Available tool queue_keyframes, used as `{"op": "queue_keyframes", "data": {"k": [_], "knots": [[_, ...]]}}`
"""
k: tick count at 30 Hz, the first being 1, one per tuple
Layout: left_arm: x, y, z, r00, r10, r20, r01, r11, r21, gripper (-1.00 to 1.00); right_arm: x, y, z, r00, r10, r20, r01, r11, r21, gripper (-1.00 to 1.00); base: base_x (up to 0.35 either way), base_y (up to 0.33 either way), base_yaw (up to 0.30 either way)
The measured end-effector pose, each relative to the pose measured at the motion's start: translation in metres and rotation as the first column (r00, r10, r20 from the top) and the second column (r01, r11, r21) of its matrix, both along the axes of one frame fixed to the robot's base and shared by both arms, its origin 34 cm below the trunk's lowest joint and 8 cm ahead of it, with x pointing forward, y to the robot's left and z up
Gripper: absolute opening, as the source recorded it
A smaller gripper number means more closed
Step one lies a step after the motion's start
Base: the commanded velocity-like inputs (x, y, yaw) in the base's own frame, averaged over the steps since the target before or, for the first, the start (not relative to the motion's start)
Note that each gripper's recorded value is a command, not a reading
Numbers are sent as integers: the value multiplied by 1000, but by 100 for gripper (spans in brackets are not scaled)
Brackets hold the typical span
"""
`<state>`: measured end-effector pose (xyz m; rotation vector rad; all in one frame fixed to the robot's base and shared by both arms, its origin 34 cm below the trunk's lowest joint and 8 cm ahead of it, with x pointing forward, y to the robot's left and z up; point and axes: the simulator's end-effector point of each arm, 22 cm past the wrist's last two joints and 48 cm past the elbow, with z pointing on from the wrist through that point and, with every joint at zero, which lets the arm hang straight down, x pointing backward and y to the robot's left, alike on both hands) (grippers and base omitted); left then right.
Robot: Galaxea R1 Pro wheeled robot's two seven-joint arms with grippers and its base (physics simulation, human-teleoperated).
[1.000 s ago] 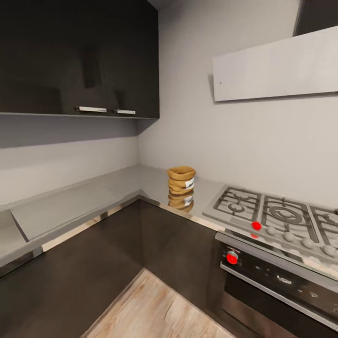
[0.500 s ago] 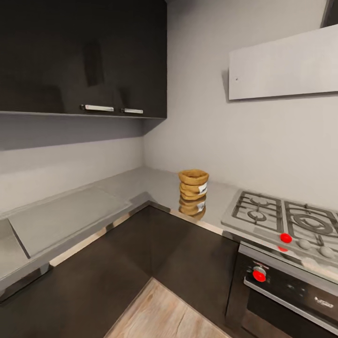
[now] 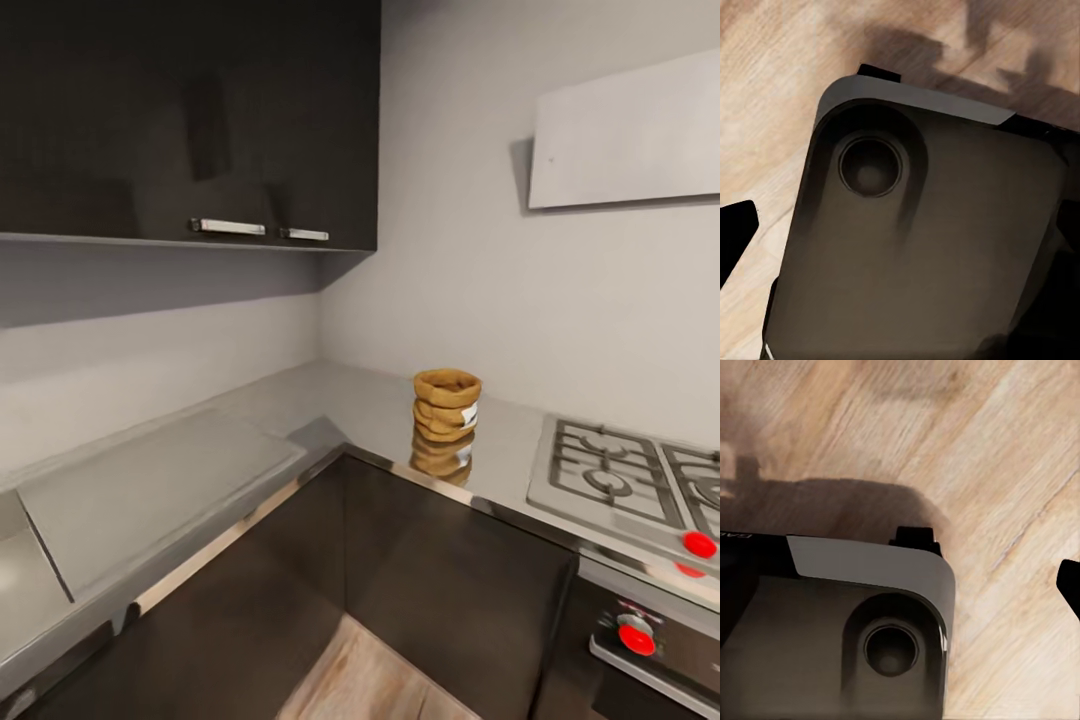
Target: In the kitchen, take the popcorn bag from the countertop, put it into the microwave, and heat it until the popcorn is cooked so the cooked popcorn ends up inside the bag.
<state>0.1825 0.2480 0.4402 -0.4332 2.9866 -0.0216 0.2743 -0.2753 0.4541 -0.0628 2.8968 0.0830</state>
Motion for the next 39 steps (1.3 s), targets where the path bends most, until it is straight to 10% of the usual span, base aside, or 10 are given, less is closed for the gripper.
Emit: {"op": "queue_keyframes", "data": {"k": [39], "knots": [[11, 0, 1, 999, 14, 32, -14, 1000, 0, 100, 8, -2, 3, 1000, -4, 20, 4, 1000, -1, 100, 97, 101, -214]]}}
